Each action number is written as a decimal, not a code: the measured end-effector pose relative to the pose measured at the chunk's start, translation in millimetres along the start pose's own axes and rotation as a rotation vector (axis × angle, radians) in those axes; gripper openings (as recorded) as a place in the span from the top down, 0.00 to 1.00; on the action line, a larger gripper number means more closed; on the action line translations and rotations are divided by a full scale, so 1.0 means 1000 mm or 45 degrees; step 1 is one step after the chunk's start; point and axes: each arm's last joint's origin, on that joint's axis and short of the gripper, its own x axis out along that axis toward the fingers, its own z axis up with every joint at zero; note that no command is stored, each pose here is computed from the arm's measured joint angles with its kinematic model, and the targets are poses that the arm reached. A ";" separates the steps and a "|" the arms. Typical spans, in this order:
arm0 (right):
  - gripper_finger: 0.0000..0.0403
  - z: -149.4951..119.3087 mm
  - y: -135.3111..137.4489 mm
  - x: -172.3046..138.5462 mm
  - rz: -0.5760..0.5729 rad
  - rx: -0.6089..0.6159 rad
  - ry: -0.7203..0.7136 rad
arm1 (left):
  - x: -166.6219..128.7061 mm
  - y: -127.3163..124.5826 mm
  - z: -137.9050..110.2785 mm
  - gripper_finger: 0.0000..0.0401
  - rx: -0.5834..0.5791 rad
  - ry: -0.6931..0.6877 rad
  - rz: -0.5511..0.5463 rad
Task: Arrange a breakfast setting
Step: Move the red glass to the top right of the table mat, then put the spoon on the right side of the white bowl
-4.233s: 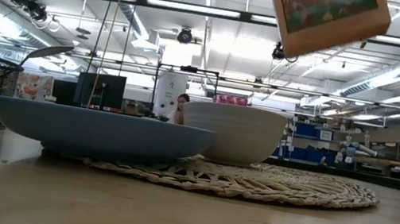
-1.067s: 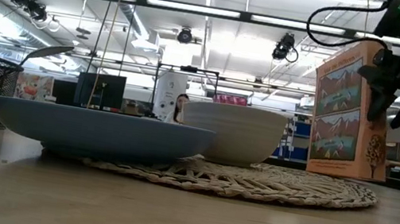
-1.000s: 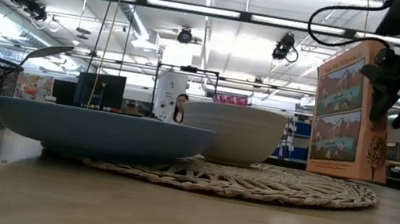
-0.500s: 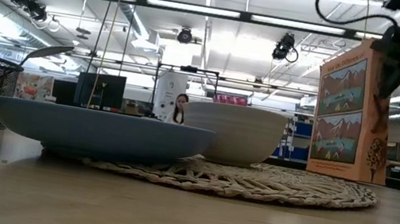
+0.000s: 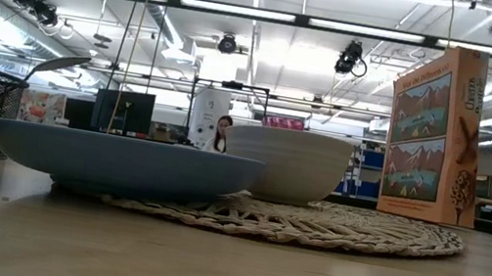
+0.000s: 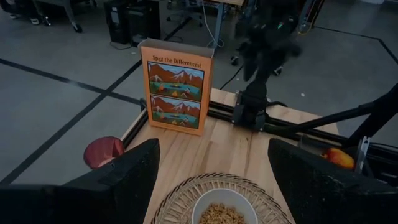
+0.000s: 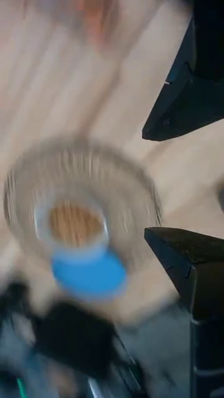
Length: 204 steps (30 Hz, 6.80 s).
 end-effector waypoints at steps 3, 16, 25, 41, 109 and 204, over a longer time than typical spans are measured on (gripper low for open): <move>0.39 0.009 0.025 -0.016 0.253 -0.124 0.043 | 0.000 0.000 0.000 0.24 -0.008 0.000 0.000; 0.39 0.071 0.122 -0.069 0.659 -0.517 -0.453 | 0.000 0.000 0.000 0.24 -0.051 0.001 0.000; 0.39 0.126 0.167 -0.083 0.545 -0.778 -1.182 | -0.008 0.002 -0.005 0.24 0.023 0.056 0.009; 0.39 0.242 0.163 0.095 -0.147 -1.030 -1.016 | -0.085 0.020 -0.025 0.24 0.054 0.170 0.026; 0.97 0.249 0.015 0.286 -0.553 -1.247 0.621 | -0.113 0.027 -0.034 0.24 0.179 0.198 0.022; 0.67 0.175 0.070 0.216 -0.482 -0.919 0.318 | -0.113 0.026 -0.033 0.24 0.258 0.181 0.014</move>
